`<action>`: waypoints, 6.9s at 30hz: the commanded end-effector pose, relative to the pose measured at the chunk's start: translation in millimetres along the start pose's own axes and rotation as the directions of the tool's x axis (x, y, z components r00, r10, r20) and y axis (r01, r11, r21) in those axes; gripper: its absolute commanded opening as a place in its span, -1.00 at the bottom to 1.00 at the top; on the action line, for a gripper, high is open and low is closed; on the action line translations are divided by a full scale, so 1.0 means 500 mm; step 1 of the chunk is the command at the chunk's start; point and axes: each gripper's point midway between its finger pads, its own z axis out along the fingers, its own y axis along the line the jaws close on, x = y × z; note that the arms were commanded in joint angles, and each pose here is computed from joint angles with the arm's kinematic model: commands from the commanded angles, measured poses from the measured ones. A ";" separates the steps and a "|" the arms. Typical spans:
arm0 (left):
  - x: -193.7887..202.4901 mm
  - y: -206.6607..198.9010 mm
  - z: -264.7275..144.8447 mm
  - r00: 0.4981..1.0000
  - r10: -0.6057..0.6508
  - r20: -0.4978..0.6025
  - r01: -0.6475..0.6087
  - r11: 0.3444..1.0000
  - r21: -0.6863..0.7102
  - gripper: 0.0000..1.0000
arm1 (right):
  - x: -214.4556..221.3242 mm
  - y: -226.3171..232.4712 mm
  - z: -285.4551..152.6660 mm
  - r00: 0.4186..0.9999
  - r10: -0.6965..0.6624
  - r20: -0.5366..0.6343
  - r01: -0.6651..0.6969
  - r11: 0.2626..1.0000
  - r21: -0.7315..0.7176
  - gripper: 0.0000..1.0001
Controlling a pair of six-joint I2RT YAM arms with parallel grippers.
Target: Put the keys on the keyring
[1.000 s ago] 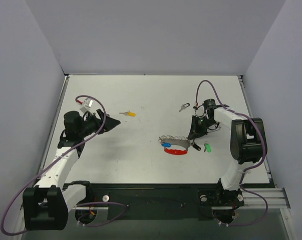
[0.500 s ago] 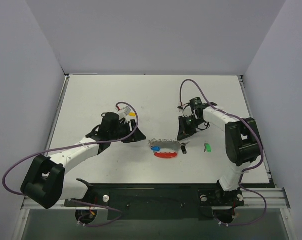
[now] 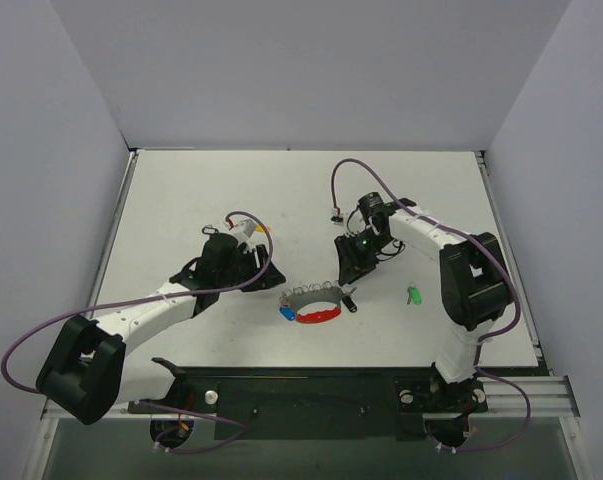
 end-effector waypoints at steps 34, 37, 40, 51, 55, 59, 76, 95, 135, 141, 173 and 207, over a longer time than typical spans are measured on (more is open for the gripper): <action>0.003 -0.047 -0.020 0.998 0.056 0.041 -0.059 0.996 0.071 0.25 | -0.019 -0.077 0.019 0.904 -0.347 -0.251 0.400 0.894 0.202 -0.39; 0.001 -0.048 -0.023 0.997 0.056 0.049 -0.059 0.996 0.072 0.25 | -0.019 -0.072 0.027 0.897 -0.351 -0.269 0.410 0.889 0.206 -0.37; 0.001 -0.046 -0.025 0.997 0.056 0.050 -0.060 0.996 0.069 0.25 | -0.018 -0.059 0.034 0.892 -0.356 -0.277 0.414 0.890 0.190 -0.34; 0.004 -0.042 -0.024 0.997 0.057 0.047 -0.059 0.996 0.063 0.25 | -0.025 -0.024 0.041 0.894 -0.365 -0.261 0.409 0.901 0.140 -0.28; 0.002 -0.045 -0.024 0.997 0.057 0.050 -0.060 0.996 0.066 0.25 | -0.030 -0.023 0.047 0.886 -0.370 -0.281 0.420 0.896 0.146 -0.27; 0.002 -0.044 -0.026 0.997 0.060 0.047 -0.063 0.996 0.062 0.25 | -0.037 -0.021 0.044 0.885 -0.364 -0.292 0.416 0.898 0.141 -0.26; 0.007 -0.033 -0.037 0.996 0.065 0.059 -0.068 0.997 0.042 0.25 | -0.029 -0.004 0.025 0.956 -0.182 -0.232 0.217 0.967 0.135 -0.53; 0.003 -0.033 -0.045 0.995 0.074 0.073 -0.077 0.996 0.042 0.25 | -0.005 -0.023 0.051 0.945 -0.147 -0.293 0.206 0.961 0.182 -0.56; -0.005 -0.040 -0.057 0.991 0.094 0.090 -0.099 0.994 0.049 0.25 | -0.045 0.017 -0.010 0.934 -0.287 -0.211 0.330 0.922 0.204 -1.00; -0.048 -0.062 -0.090 0.981 0.096 0.168 -0.113 0.989 0.094 0.26 | -0.049 0.055 -0.066 0.899 -0.411 -0.151 0.433 0.885 0.169 -1.00; -0.040 -0.334 -0.182 0.574 0.419 0.703 -0.804 0.448 0.390 0.29 | 0.104 0.215 -0.337 -0.188 -0.982 -0.033 0.957 -0.175 -0.232 -1.00; -0.031 -0.461 -0.112 0.288 0.476 0.831 -0.958 0.136 0.254 -0.32 | 0.129 0.266 -0.318 -0.221 -0.971 0.094 0.925 -0.239 -0.296 -1.00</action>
